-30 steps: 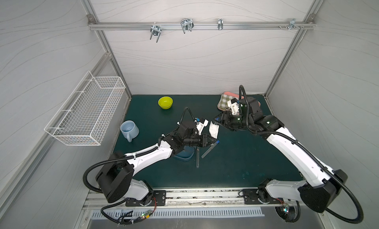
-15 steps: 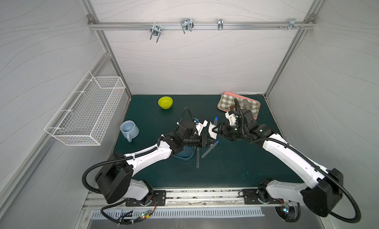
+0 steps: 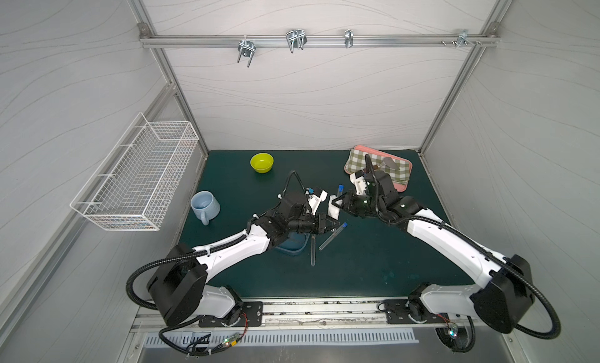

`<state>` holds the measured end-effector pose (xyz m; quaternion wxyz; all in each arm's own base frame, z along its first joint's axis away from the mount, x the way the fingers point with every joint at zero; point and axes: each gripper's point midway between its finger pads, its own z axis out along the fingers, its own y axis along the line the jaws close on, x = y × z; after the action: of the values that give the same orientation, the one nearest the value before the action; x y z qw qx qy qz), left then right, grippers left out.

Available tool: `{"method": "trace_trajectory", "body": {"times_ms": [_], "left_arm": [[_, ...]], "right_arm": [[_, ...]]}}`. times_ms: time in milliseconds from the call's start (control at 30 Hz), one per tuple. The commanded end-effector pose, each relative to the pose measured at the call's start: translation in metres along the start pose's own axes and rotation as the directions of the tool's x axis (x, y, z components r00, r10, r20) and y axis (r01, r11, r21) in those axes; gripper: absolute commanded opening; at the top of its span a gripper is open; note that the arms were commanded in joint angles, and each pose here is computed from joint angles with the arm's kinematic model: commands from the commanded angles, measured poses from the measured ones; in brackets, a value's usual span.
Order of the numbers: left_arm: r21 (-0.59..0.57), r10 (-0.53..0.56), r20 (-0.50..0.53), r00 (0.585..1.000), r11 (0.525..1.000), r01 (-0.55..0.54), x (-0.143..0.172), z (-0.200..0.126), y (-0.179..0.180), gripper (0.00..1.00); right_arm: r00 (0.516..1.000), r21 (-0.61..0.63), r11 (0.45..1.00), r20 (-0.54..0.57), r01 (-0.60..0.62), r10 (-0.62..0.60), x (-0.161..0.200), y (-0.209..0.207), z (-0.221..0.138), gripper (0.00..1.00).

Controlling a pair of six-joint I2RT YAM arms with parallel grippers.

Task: Wipe the exteriors of test tubes
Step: Wipe the dirt from the test tube.

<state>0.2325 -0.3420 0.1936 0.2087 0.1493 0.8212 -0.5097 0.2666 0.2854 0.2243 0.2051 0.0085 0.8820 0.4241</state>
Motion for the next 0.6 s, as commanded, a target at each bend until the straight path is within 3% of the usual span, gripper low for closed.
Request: {"method": "trace_trajectory", "body": {"times_ms": [0, 267, 567], "left_arm": [[0.030, 0.031, 0.032, 0.999, 0.999, -0.032, -0.008, -0.004, -0.013, 0.06], [0.031, 0.033, 0.041, 0.999, 0.999, -0.034, -0.012, -0.005, -0.015, 0.06], [0.055, 0.034, 0.020, 0.999, 0.998, -0.035, -0.007, -0.006, -0.018, 0.06]], "right_arm": [[1.000, -0.001, 1.000, 0.006, 0.018, -0.018, 0.010, -0.001, 0.007, 0.22], [1.000, -0.008, 1.000, 0.011, 0.021, -0.021, 0.031, -0.003, 0.015, 0.19], [0.989, -0.032, 0.996, 0.127, 0.081, -0.076, -0.032, 0.012, 0.004, 0.20]]}}
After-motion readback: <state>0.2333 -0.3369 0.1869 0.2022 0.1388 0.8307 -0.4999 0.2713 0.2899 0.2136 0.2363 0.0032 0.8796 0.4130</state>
